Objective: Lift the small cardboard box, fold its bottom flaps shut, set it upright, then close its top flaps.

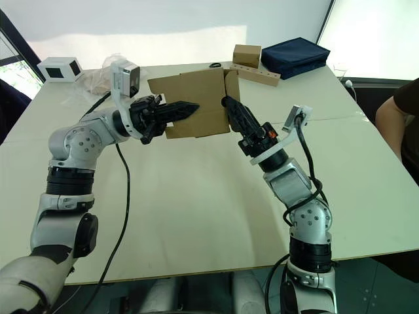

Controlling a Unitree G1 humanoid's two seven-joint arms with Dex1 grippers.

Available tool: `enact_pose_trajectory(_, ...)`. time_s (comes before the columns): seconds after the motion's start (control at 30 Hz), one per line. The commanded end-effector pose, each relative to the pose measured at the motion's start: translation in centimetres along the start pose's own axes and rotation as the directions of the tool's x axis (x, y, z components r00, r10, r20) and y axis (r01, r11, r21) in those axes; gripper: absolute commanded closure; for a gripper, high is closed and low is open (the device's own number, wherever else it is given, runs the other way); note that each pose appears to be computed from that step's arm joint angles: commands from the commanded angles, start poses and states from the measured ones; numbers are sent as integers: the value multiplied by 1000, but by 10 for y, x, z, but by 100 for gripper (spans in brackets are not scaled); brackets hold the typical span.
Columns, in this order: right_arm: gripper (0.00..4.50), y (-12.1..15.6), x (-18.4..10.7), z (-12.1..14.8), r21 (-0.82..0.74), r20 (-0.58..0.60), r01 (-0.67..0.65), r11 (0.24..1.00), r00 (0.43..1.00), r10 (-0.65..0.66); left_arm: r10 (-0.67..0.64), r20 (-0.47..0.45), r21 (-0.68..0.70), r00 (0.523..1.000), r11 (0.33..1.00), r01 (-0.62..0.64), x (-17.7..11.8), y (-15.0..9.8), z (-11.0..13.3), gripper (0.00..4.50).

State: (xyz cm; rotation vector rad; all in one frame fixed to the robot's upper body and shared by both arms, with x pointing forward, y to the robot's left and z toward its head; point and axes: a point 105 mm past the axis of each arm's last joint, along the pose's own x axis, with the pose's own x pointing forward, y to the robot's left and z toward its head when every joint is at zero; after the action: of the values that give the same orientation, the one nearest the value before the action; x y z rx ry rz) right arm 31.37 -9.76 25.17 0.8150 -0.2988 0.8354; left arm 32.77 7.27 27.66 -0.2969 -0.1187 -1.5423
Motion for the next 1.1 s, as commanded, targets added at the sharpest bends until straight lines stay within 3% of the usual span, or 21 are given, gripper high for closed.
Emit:
enact_pose_trajectory(0.03,188,14,7,4,-36,18,-51,998,999,51,-24,17,50,1000,999,23,4,-5,13,450)
enact_pose_trajectory(0.23,188,31,3,5,54,35,-139,989,990,138,-11,19,52,1000,999,10,4,-3,13,450)
enact_pose_trajectory(0.57,188,32,-6,4,108,31,-159,981,987,157,6,33,51,999,999,-8,4,2,16,450)
enact_pose_trajectory(0.87,188,40,-1,1,131,24,-199,971,980,198,-18,16,44,1000,999,17,7,-3,10,450)
enact_pose_trajectory(1.1,188,40,8,-9,52,-18,-178,983,984,179,-33,20,39,999,999,32,13,-6,9,450)
